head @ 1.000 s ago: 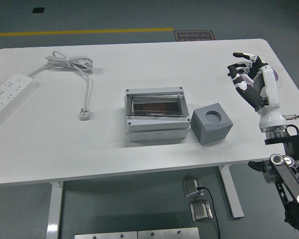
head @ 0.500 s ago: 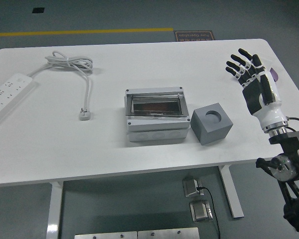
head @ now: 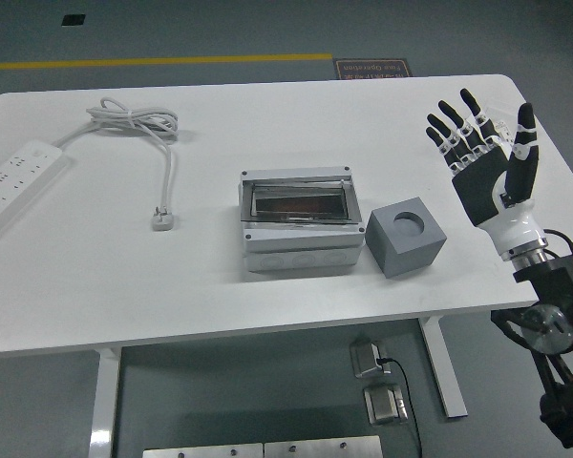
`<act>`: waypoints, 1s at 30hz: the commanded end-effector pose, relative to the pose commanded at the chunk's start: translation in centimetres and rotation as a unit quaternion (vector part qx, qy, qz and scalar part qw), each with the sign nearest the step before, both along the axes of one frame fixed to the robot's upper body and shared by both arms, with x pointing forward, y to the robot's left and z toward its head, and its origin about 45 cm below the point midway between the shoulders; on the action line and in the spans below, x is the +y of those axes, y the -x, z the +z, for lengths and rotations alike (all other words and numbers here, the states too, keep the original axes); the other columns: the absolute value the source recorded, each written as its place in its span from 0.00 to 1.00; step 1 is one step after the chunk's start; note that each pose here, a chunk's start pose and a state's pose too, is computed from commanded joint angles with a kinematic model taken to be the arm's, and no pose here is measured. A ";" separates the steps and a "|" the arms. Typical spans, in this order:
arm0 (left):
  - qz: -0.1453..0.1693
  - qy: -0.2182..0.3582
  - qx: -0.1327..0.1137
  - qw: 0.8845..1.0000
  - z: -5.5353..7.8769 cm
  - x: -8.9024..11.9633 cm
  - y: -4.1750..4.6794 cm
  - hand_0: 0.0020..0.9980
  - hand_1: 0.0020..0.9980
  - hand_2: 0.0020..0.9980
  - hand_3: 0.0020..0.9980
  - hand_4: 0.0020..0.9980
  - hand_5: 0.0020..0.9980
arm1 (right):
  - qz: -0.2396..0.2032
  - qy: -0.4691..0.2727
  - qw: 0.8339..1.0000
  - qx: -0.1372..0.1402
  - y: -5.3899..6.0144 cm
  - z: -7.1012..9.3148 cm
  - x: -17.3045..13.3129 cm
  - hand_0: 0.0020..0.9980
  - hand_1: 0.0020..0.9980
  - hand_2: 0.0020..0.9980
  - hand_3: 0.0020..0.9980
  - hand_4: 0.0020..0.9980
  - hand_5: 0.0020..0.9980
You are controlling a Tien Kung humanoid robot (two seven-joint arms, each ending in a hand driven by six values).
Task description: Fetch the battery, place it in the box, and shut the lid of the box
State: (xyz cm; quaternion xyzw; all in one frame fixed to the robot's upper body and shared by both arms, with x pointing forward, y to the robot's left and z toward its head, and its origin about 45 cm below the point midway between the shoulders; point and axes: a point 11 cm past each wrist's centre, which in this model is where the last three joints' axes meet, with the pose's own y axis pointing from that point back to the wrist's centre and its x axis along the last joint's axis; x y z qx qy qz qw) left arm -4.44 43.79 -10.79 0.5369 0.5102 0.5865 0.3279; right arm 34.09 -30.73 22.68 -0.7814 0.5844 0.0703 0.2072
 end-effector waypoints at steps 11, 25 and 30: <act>0.000 -0.001 0.001 1.000 0.1 0.2 0.05 0.68 0.68 0.67 0.70 0.66 0.35 | -0.030 0.004 0.999 0.015 -0.2 -0.2 -0.8 1.00 1.00 1.00 0.80 1.00 0.98; 0.000 -0.004 0.002 1.000 0.2 0.5 0.09 0.68 0.68 0.66 0.69 0.66 0.35 | -0.063 0.035 0.997 0.021 -0.4 -0.3 -1.5 1.00 1.00 1.00 0.85 1.00 1.00; 0.000 -0.004 0.003 1.000 0.2 0.5 0.13 0.68 0.68 0.66 0.69 0.66 0.35 | -0.073 0.042 0.996 0.025 -0.4 -0.4 -1.8 1.00 1.00 1.00 0.85 1.00 1.00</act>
